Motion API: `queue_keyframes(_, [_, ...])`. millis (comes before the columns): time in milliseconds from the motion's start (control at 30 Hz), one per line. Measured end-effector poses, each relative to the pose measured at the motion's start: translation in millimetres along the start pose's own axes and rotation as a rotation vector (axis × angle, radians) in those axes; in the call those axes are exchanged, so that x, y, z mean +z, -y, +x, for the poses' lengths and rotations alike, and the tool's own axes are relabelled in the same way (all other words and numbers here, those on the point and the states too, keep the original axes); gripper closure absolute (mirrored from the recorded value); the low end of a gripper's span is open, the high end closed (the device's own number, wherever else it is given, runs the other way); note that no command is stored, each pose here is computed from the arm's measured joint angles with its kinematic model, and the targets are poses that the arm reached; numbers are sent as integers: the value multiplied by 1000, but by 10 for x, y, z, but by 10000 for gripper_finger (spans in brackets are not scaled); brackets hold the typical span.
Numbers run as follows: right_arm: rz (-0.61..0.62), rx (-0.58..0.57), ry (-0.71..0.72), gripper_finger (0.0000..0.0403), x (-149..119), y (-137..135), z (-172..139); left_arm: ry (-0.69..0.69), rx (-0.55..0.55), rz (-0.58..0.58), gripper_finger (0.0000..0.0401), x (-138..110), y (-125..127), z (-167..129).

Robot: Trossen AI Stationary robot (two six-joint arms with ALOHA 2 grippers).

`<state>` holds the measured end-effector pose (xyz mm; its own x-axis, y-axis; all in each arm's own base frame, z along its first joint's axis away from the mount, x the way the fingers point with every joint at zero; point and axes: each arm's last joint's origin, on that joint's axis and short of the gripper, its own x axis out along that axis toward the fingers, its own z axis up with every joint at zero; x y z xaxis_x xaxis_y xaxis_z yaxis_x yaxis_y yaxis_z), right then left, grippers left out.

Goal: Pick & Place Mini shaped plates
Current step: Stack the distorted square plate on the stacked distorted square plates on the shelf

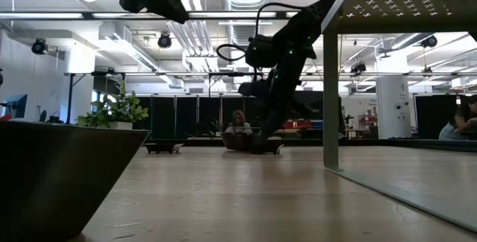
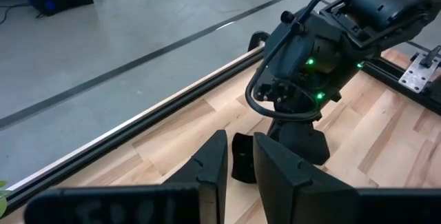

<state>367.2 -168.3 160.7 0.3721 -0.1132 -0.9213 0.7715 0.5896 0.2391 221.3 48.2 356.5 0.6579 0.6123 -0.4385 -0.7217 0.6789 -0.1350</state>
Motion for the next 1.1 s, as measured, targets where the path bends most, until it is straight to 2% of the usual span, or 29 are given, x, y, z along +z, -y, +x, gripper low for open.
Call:
queue_keyframes(167, [-19, 5, 10, 395, 12, -14, -83, 0, 0, 0, 337, 0, 0, 0])
queue_keyframes(267, [-25, 28, 49, 395, 31, -51, -256, 0, 0, 0, 337, 0, 0, 0])
queue_keyframes(533, [-115, 86, 151, 395, -68, -116, -1149, 0, 0, 0, 337, 0, 0, 0])
queue_keyframes(667, [-132, 106, 155, 395, -293, -118, -1653, 1, 0, 2, 337, 1, 1, 1])
queue_keyframes(867, [-210, 181, 102, 395, -800, -82, -2335, 2, -1, 1, 337, 2, 2, 1])
queue_keyframes(1000, [-259, 198, 49, 395, -1130, -8, -2640, 3, -2, 2, 337, 3, 2, 1])
queue_keyframes(1100, [-296, 225, -9, 395, -1342, 42, -2795, 1, -6, 45, 337, 3, 4, 1])
